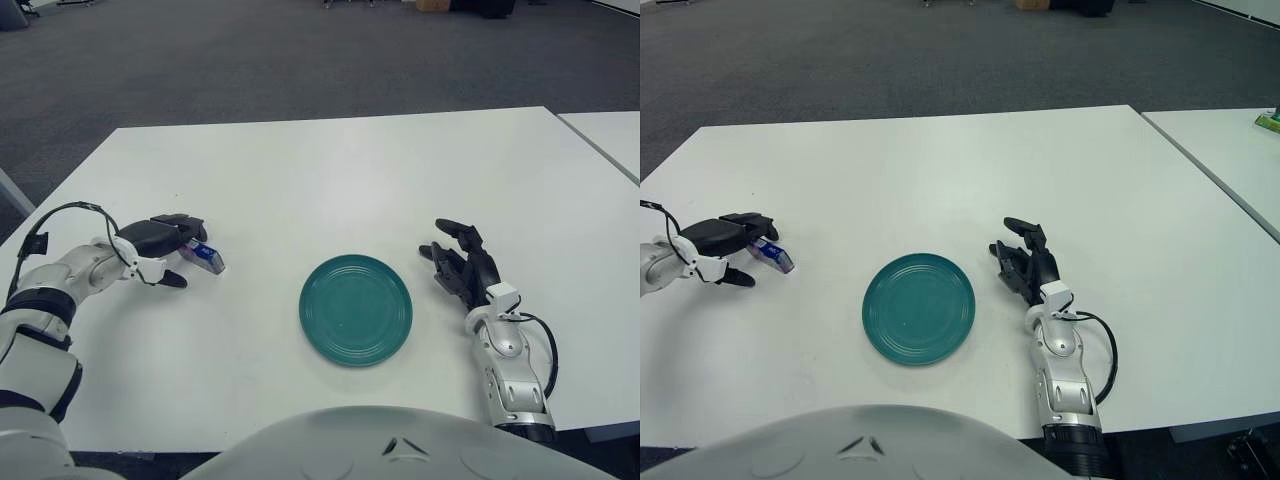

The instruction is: Put the gum into the plate.

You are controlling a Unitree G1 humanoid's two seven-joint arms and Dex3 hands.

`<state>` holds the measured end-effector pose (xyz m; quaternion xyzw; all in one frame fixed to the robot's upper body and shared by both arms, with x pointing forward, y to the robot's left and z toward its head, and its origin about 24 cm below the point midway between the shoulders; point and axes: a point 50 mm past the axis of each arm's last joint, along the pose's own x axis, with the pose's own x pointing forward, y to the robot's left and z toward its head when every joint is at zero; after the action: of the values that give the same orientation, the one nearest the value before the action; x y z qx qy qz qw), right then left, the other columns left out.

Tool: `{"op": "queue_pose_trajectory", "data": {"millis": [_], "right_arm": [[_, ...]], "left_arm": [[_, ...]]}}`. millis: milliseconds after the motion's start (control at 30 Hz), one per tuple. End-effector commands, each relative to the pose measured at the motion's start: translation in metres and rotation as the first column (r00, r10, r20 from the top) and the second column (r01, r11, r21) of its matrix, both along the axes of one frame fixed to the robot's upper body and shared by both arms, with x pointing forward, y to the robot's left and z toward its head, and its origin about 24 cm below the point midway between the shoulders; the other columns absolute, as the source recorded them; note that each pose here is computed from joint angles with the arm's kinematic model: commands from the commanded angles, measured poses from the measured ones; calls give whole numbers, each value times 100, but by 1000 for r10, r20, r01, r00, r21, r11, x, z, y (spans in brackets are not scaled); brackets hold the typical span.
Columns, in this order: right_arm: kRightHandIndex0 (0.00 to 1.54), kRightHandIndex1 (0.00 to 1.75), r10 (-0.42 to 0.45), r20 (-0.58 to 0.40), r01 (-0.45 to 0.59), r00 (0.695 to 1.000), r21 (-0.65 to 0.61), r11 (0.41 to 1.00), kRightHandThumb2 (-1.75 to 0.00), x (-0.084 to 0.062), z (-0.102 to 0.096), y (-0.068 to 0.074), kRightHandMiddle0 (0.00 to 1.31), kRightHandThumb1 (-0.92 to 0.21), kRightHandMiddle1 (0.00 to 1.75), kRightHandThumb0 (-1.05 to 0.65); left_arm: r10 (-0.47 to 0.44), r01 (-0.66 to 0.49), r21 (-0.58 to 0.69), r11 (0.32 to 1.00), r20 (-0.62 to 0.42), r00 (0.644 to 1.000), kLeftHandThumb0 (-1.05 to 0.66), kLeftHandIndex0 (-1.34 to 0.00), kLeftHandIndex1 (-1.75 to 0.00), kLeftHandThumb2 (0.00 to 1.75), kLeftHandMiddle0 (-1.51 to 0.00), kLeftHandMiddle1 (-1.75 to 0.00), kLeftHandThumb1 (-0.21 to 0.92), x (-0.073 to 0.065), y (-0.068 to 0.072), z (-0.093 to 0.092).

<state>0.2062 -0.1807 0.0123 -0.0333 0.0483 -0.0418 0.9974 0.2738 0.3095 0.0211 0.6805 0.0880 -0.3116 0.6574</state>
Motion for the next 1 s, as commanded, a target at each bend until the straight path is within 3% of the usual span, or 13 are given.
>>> {"op": "queue_pose_trajectory", "data": {"millis": [0, 400, 467, 600, 633, 667, 733, 767, 967], "right_arm": [[56, 59, -14, -78, 14, 997, 1, 1000, -59, -6, -13, -3, 10, -92, 93, -53], [56, 59, -9, -72, 8, 997, -10, 1000, -59, -5, -14, -3, 11, -92, 93, -54], [55, 58, -8, -72, 8, 997, -8, 1000, -59, -5, -13, -2, 11, -92, 93, -55], [56, 58, -10, -70, 10, 997, -6, 1000, -58, -5, -13, -2, 11, -92, 93, -54], [56, 58, -11, -70, 10, 998, -6, 1000, -58, -5, -13, -2, 11, -92, 93, -54], [56, 58, -11, -70, 10, 997, -7, 1000, -58, -5, -13, -2, 11, -92, 93, -54], [56, 58, -10, -71, 10, 997, -7, 1000, -58, -5, -13, -2, 12, -92, 93, -54], [56, 58, -10, -70, 9, 997, -6, 1000, -58, -5, -13, -2, 12, -92, 93, -54], [57, 58, -12, -67, 12, 998, 0, 1000, -57, -5, -13, -3, 12, -92, 93, -53]], "left_arm": [[-2, 3, 32, 999, -60, 998, -92, -8, -121, 29, -13, 0, 75, -6, -4, -15], [4, -2, 36, 999, -50, 999, -76, -22, -123, 38, -16, -1, 67, -4, -11, -24], [-2, 4, 33, 999, -45, 999, -60, -39, -134, 53, -27, -2, 63, -4, -12, -25], [-10, 13, 69, 998, -46, 999, -45, -54, -141, 62, -44, -9, 64, -6, -15, -33], [-13, 17, 89, 996, -45, 999, -43, -57, -140, 60, -51, -37, 66, -6, -15, -36], [-19, 23, 119, 993, -35, 999, -43, -58, -140, 60, -52, -51, 66, -6, -15, -37], [-31, 32, 165, 986, -12, 999, -18, -58, -141, 78, -62, -101, 55, -6, -14, -41], [-40, 37, 187, 982, 12, 999, -12, -58, -141, 84, -65, -115, 51, -7, -14, -42], [-84, 55, 202, 978, 138, 987, -2, -59, -144, 120, -71, -161, 30, -11, -14, -44]]}}
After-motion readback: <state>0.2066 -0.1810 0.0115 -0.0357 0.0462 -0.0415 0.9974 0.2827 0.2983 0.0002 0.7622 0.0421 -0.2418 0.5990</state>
